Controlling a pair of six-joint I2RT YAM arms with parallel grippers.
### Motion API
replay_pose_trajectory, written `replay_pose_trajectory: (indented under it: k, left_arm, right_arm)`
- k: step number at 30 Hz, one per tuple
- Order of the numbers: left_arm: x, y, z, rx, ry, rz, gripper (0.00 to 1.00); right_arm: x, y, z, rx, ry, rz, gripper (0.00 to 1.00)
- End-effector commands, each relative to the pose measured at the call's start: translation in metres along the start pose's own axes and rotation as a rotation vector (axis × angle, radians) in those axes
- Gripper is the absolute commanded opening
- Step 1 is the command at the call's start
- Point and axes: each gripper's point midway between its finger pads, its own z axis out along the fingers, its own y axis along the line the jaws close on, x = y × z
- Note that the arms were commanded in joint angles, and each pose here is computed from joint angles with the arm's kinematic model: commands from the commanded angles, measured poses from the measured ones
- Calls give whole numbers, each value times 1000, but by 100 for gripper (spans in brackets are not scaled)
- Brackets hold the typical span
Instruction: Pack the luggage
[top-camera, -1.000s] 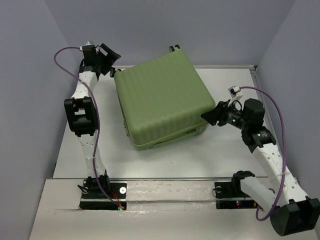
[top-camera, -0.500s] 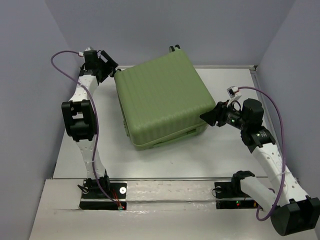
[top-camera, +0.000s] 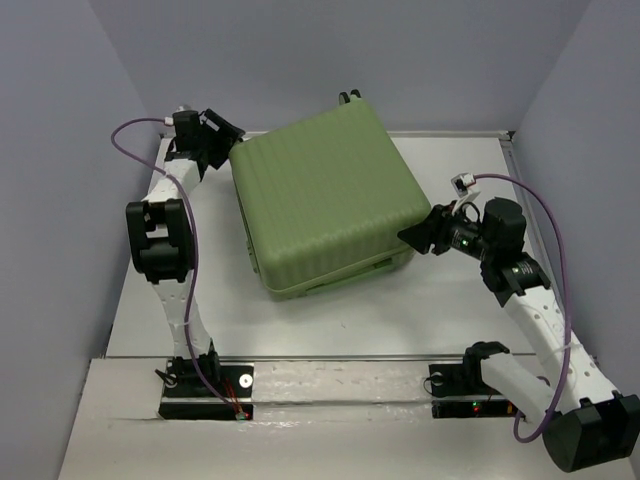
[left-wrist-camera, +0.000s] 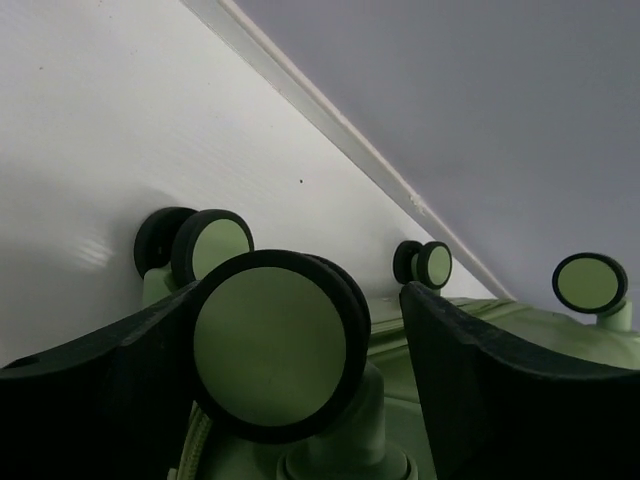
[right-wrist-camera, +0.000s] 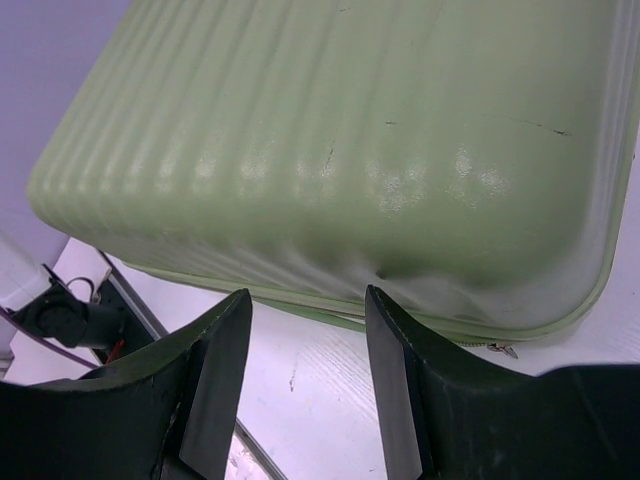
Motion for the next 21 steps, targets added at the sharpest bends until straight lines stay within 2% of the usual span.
replay_pose_trajectory:
  k: [1,2,3,4,5,8,16,21]
  left_arm:
    - [-7,-62,-13,218,-43,-63,70]
    - [-8,-68,-16,240,-52,-67,61]
    - [-13,-77,-19,281,-74,-60,39]
    - [-13,-80,-22,298,-71,-70,32]
    - [-16,-84,-28,306,-84,-69,19]
    - [-29,-102,-47,340,-132,-39,6]
    - [-61,-179,-118,493,-216,17,6]
    - [-68,-209,-149,541,-238,37,6]
  right_arm:
    - [0,12,1,-46,-1,-24,55]
    - [0,12,0,-47,-3,-25,55]
    - [-1,13,-1,-49,-7,-28,55]
    - [-1,14,-1,-49,-7,-28,55]
    - [-2,14,-1,-49,-8,-31,55]
    - [0,11,0,-42,-3,-24,55]
    - [3,-7,7,36,-3,4,70]
    - [10,-14,12,44,19,21,71]
